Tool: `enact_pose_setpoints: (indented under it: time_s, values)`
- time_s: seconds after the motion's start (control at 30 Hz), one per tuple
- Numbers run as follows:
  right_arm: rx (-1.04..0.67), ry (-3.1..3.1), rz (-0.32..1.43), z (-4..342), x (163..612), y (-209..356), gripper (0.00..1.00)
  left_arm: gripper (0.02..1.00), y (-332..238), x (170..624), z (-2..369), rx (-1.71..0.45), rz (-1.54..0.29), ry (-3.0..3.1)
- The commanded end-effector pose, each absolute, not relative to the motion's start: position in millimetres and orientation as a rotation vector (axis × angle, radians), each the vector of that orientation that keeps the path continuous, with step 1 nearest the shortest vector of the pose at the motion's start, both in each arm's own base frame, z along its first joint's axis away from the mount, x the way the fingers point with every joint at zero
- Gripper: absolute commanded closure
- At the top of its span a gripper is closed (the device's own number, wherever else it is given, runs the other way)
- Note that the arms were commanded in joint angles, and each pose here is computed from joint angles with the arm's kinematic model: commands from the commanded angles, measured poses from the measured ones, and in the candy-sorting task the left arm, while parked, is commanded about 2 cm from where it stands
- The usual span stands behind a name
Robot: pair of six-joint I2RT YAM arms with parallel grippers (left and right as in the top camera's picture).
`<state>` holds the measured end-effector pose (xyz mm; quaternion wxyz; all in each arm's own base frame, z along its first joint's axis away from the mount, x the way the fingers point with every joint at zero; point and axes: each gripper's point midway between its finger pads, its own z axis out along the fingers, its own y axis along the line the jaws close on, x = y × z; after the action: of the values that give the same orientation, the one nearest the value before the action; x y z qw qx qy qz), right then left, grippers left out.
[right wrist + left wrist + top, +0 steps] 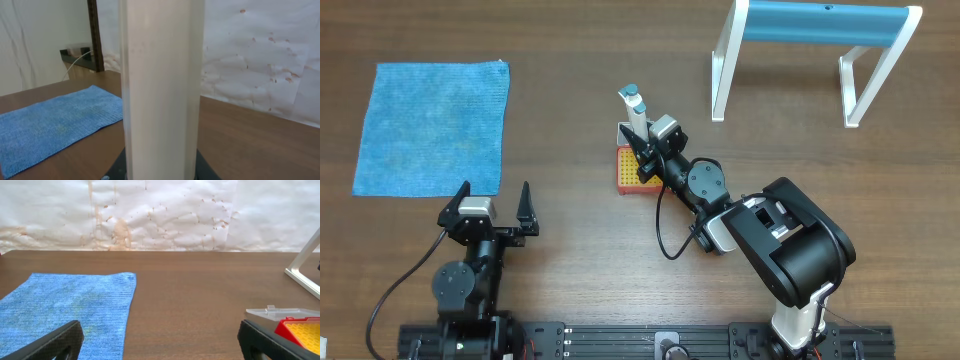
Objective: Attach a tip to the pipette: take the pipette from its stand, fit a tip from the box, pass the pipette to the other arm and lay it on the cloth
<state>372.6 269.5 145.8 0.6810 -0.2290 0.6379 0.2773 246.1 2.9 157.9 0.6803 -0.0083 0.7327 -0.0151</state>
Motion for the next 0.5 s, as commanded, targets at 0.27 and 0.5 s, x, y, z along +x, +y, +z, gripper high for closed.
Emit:
enact_pose_setpoints:
  time_s: [0.27, 0.5]
  values:
    - [-0.571, 1.569, 0.589, 94.1, 359.4, 262.8, 0.921, 0.023, 6.5, 245.9, 157.0, -0.035, -0.020, 1.643]
    - [-0.575, 1.561, 0.594, 96.6, 358.7, 265.6, 0.921, 0.023, 6.5, 245.9, 157.0, -0.035, -0.020, 1.643]
